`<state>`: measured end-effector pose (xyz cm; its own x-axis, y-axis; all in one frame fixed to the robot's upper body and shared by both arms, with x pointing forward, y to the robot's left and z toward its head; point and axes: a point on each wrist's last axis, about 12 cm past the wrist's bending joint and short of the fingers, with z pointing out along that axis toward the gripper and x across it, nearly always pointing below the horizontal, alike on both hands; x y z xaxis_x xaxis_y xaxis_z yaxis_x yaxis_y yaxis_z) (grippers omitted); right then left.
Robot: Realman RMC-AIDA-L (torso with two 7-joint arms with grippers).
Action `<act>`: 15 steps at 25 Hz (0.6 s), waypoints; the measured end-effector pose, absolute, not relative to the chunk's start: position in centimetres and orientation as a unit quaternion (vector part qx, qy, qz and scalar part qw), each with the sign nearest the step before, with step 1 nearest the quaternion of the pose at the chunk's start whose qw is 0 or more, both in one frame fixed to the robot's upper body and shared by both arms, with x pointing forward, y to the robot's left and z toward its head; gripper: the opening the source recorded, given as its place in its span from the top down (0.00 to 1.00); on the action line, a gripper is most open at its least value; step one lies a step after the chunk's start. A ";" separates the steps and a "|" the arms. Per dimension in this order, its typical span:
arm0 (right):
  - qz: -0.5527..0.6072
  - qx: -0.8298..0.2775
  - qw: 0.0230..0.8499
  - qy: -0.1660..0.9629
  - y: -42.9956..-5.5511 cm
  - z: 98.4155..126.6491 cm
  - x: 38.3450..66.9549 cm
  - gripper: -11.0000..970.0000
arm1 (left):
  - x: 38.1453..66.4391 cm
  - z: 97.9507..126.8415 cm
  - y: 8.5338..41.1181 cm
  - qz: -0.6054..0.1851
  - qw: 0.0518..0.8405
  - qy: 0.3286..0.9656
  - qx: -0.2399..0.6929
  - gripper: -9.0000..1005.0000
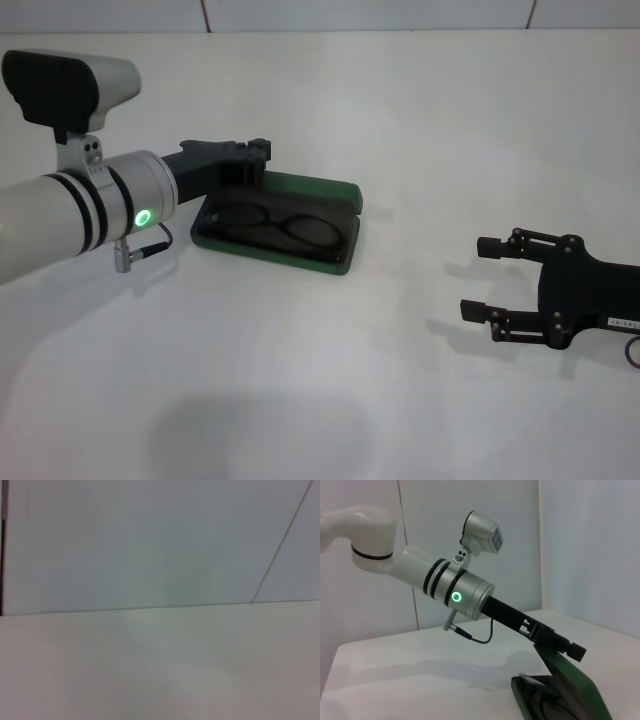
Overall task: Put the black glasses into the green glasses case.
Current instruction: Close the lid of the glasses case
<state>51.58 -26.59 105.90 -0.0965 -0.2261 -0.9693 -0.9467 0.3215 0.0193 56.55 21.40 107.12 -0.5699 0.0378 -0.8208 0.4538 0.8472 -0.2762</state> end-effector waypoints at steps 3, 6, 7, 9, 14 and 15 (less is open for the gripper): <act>0.364 -0.455 0.495 0.645 -26.6 105.9 51.6 0.21 | 56.6 107.3 21.7 -0.249 0.433 0.855 0.140 0.98; 0.364 -0.455 0.495 0.645 -26.6 105.9 51.6 0.21 | 56.7 107.5 22.0 -0.260 0.426 0.856 0.135 0.97; 0.364 -0.455 0.495 0.645 -26.6 105.9 51.6 0.21 | 56.8 107.6 22.0 -0.263 0.425 0.856 0.134 0.97; 0.364 -0.455 0.495 0.645 -26.6 105.9 51.6 0.21 | 56.8 107.8 22.1 -0.269 0.421 0.856 0.135 0.97; 0.364 -0.455 0.495 0.645 -26.6 105.9 51.6 0.21 | 57.0 108.0 22.5 -0.286 0.408 0.857 0.132 0.96; 0.365 -0.454 0.495 0.645 -26.6 105.9 51.6 0.21 | 57.0 108.0 22.6 -0.287 0.407 0.857 0.133 0.96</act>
